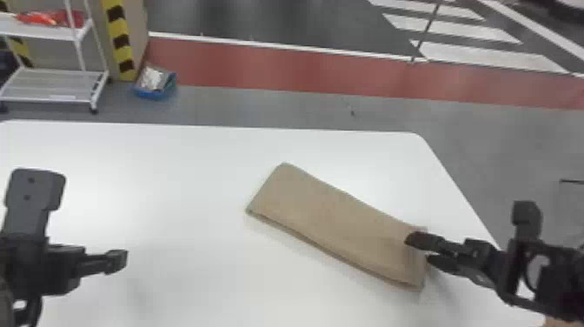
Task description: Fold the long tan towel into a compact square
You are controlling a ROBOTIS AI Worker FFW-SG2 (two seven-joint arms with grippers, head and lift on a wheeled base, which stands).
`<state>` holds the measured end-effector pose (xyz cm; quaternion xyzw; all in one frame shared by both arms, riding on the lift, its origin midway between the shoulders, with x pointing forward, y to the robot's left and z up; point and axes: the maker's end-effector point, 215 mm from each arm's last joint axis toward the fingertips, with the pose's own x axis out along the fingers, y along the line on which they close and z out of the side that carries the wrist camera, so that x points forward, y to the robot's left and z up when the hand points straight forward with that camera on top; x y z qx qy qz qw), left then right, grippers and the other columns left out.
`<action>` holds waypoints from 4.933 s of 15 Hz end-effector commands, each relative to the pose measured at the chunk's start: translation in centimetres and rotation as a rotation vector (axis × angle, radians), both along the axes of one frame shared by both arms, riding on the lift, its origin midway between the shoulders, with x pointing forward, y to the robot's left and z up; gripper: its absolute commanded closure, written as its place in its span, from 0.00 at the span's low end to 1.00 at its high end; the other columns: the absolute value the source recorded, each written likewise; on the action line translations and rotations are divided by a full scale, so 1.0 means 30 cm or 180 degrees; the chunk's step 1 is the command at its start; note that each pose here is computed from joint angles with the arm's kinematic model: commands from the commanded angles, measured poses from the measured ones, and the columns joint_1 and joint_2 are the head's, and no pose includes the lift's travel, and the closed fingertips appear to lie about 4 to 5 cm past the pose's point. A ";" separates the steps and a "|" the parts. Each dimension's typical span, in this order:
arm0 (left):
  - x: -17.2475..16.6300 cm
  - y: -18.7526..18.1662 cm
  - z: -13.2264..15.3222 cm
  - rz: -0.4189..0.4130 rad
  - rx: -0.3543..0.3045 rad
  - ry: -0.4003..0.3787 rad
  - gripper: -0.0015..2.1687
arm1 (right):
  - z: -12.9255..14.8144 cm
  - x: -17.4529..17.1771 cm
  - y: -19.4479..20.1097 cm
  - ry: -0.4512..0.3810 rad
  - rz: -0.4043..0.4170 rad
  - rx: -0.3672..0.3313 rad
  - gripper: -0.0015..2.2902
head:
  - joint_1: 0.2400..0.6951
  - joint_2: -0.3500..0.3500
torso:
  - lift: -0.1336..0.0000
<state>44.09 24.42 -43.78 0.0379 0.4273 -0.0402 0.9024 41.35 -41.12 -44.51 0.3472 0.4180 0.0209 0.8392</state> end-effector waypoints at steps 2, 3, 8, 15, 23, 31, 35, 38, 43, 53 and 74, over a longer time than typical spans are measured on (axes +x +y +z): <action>-0.002 0.009 0.000 0.0009 0.0012 0.0002 0.04 | -0.014 -0.017 0.014 0.0033 0.0026 0.0030 0.36 | 1.00 0.19 | 0.07; -0.002 0.008 0.000 0.0006 0.0008 0.0002 0.04 | -0.019 -0.029 0.008 0.0040 0.0009 0.0043 0.44 | 1.00 0.20 | 0.07; -0.002 -0.003 -0.001 -0.0013 0.0001 0.0004 0.04 | 0.034 -0.044 -0.016 -0.0132 -0.0032 0.0144 0.65 | 1.00 0.19 | 0.07; -0.005 -0.004 -0.003 -0.0019 0.0005 0.0009 0.04 | 0.231 -0.094 -0.088 -0.0662 -0.0147 0.0233 0.70 | 1.00 0.16 | 0.07; -0.016 -0.028 -0.013 -0.0076 -0.0031 0.0035 0.04 | 0.385 -0.126 -0.179 -0.0998 -0.0298 0.0075 0.70 | 1.00 0.04 | 0.07; -0.039 0.006 -0.016 -0.0062 -0.0002 0.0046 0.04 | 0.237 0.052 0.011 -0.0662 -0.0189 0.0265 0.70 | 1.00 0.15 | 0.07; -0.041 0.034 -0.006 -0.0019 -0.0016 0.0029 0.04 | 0.198 0.064 -0.020 -0.0554 -0.0341 0.0269 0.70 | 1.00 0.20 | 0.07; -0.043 0.033 -0.009 -0.0022 -0.0019 0.0034 0.04 | 0.222 0.047 -0.085 -0.0622 -0.0495 0.0288 0.70 | 1.00 0.19 | 0.07; -0.044 0.018 -0.010 -0.0053 -0.0005 0.0037 0.04 | 0.161 0.011 -0.075 -0.0529 -0.0578 0.0426 0.70 | 1.00 0.14 | 0.07; -0.042 0.041 -0.012 -0.0031 0.0028 0.0045 0.04 | 0.153 0.194 -0.096 -0.1060 -0.0873 0.0164 0.36 | 1.00 0.16 | 0.07; -0.043 0.039 -0.043 -0.0046 0.0056 0.0086 0.04 | 0.148 0.109 -0.022 -0.0977 -0.0534 -0.0038 0.92 | 1.00 0.20 | 0.07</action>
